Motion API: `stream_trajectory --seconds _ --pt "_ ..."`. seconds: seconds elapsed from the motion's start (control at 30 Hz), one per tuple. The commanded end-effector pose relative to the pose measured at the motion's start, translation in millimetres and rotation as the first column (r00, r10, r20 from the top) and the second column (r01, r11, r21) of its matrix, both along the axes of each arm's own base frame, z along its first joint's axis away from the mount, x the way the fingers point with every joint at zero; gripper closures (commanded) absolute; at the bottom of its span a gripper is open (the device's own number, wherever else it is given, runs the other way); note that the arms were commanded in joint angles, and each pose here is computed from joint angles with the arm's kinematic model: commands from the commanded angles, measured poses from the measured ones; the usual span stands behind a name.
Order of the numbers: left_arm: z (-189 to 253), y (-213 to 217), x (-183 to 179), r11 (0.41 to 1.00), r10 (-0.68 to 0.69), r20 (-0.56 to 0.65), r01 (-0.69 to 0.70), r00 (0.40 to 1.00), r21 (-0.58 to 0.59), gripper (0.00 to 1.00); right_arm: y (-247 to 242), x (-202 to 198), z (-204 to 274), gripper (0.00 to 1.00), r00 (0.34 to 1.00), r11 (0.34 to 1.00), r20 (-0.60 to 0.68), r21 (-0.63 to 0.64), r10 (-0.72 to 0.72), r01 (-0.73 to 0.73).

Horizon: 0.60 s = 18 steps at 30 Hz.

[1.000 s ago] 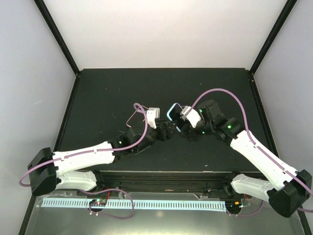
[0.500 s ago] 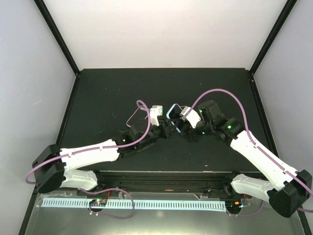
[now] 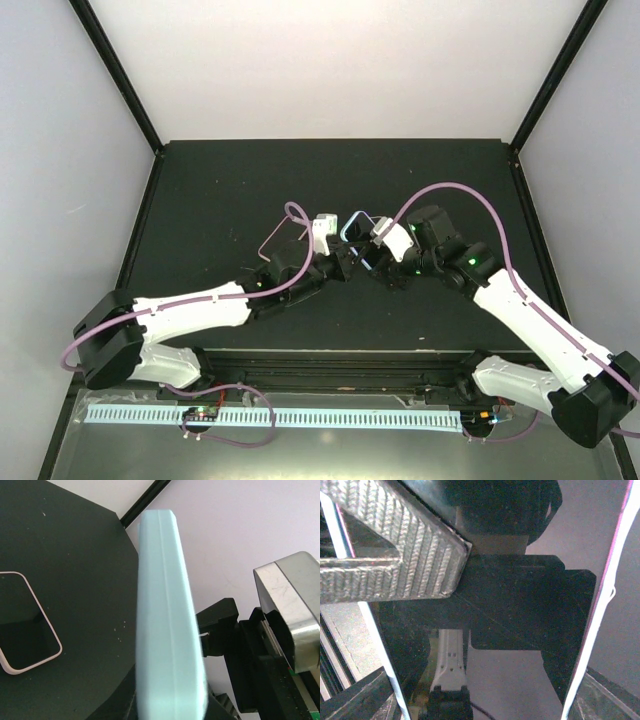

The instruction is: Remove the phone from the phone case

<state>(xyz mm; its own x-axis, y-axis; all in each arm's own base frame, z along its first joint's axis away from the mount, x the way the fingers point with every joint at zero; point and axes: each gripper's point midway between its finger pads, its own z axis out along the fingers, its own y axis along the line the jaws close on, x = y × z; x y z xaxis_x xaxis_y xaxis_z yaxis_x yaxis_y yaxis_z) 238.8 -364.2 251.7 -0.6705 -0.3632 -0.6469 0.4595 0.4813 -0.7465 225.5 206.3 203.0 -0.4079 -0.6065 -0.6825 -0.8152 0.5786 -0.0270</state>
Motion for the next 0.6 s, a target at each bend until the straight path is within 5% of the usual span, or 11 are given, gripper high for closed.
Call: stream_trajectory --seconds 0.0,0.1,0.2,0.4,0.57 --pt "38 -10 -3 0.994 -0.044 0.047 0.048 0.998 -0.102 0.92 8 3 21 0.24 0.997 0.998 0.071 0.06 0.013 -0.018" --pt "40 -8 -1 0.993 -0.041 0.049 0.046 0.998 -0.107 0.98 8 1 22 0.21 0.997 0.997 0.069 0.066 0.022 -0.027" --pt "43 0 2 0.994 -0.047 0.061 0.053 0.997 -0.091 0.98 11 -4 26 0.01 0.998 0.995 0.05 0.09 0.031 -0.035" --pt "67 47 4 0.986 -0.162 0.147 0.166 0.976 -0.016 0.99 12 -23 37 0.0 0.996 0.988 0.015 0.127 0.087 -0.088" --pt "66 65 -33 0.892 -0.448 0.259 0.407 0.856 0.196 0.98 21 -50 42 0.0 0.978 0.963 -0.055 0.192 0.204 -0.19"
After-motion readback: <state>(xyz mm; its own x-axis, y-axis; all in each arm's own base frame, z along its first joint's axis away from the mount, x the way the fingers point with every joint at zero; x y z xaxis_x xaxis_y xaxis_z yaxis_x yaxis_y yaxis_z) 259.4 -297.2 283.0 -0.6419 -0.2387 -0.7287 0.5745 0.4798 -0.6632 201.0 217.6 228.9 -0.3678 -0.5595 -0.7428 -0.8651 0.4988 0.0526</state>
